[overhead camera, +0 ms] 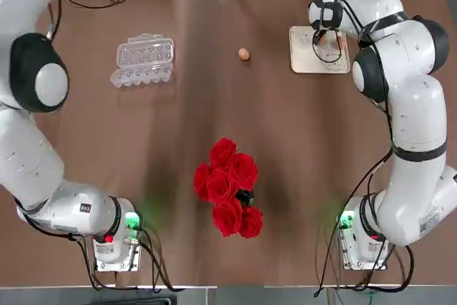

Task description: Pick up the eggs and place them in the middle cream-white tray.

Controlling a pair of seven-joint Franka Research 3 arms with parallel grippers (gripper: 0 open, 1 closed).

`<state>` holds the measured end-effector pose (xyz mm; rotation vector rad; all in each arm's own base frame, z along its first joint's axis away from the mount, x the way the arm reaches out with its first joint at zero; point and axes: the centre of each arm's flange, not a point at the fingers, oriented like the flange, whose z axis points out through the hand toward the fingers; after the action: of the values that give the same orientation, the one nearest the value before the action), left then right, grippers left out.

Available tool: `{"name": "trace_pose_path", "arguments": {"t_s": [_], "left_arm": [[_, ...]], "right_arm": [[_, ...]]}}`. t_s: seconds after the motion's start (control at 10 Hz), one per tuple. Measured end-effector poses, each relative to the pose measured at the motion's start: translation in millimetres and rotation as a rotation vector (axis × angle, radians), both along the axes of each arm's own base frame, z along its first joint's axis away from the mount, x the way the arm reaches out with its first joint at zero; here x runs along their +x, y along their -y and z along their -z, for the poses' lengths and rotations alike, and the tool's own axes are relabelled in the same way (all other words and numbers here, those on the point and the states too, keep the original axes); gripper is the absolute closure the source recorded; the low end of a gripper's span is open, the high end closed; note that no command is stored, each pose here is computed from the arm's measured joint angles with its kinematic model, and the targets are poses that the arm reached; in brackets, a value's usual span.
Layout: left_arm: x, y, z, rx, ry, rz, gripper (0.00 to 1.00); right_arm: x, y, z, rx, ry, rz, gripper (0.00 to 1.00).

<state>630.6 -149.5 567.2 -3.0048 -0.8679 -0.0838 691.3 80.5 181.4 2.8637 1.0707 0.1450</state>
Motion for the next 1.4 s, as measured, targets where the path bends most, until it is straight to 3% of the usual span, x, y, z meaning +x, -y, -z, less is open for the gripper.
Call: {"name": "trace_pose_path", "arguments": {"t_s": [0.2, 0.4, 0.5, 0.6, 0.9, 1.4], "left_arm": [[-27, -12, -30, 0.029, 0.016, 0.309, 0.0], [-57, -23, -53, 0.056, 0.026, 0.442, 0.0], [-66, -27, -54, 0.065, 0.018, 0.495, 0.0], [-70, -29, -52, 0.071, 0.01, 0.558, 0.0], [-62, -41, -36, 0.013, -0.013, 0.604, 0.0], [-53, -73, -56, -0.002, 0.036, 0.555, 0.0]], "right_arm": [[0, 0, 0, 0.0, 0.0, 0.0, 0.33], [0, 0, 1, 0.0, -0.001, -0.001, 0.26], [0, 0, 1, -0.001, -0.001, -0.003, 0.12], [0, 1, 1, -0.001, -0.002, -0.005, 0.06], [0, 1, 1, -0.001, -0.002, -0.005, 0.0], [-3, -3, 2, 0.009, -0.055, -0.008, 0.0]]}}
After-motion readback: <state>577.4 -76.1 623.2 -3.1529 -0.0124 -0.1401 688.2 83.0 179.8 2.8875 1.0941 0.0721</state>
